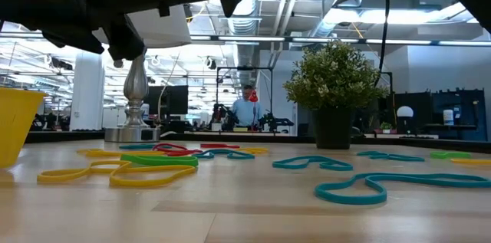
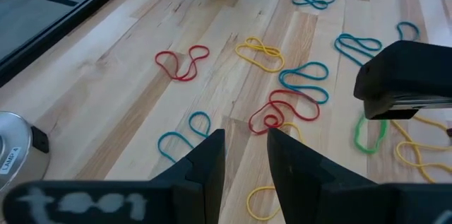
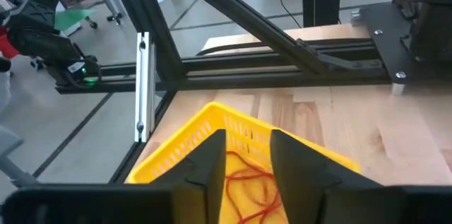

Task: Pick and place items into bin
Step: Put the right red rubberband into the yellow bin, then put the bottom red rubberband into the yellow bin

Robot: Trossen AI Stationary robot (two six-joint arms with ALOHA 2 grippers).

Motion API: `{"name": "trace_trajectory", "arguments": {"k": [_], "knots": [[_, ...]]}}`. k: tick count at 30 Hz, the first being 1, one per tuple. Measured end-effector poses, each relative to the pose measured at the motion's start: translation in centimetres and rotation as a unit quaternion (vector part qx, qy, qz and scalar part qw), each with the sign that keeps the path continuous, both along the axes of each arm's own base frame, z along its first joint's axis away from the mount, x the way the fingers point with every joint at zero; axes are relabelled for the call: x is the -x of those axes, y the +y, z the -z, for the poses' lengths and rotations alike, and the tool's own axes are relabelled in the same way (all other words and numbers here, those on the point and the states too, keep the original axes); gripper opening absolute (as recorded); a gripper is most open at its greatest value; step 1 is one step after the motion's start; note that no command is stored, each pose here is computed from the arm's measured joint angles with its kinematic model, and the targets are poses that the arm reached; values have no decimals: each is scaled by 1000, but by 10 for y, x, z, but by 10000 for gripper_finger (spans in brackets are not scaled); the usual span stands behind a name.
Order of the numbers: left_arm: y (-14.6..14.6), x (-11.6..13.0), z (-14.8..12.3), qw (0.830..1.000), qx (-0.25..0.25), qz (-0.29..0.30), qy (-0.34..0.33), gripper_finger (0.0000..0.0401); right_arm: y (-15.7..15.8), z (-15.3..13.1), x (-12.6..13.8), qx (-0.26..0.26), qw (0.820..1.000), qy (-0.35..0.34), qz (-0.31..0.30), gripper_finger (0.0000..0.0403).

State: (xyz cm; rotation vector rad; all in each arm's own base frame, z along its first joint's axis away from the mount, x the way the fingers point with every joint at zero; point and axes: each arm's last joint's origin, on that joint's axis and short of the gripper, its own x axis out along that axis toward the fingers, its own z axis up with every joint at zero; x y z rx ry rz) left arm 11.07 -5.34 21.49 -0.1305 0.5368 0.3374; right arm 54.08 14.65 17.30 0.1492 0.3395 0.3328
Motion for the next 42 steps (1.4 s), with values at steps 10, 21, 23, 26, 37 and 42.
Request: {"name": "trace_trajectory", "arguments": {"k": [10, 21, 23, 26, 37, 42], "knots": [[-2, 0, 1, 999, 40, 20, 11, 98, -20, -82, 37, -47, 990, 108, -83, 127], [-15, -24, -12, 993, 81, 7, -89, 98, -29, -198, 150, 4, 972, 218, -90, 98], [-17, -34, -8, 994, 72, 2, -84, 98, -32, -216, 168, 25, 976, 208, -60, 98], [-17, -52, 4, 996, 66, 1, -56, 98, -32, -240, 193, 53, 982, 179, -17, 98], [11, -118, 56, 995, 73, 58, 35, 98, -45, -285, 240, 85, 989, 99, 74, 98], [25, -135, 75, 991, 32, 102, 80, 98, -52, -281, 235, 89, 986, 112, 84, 98]]}}
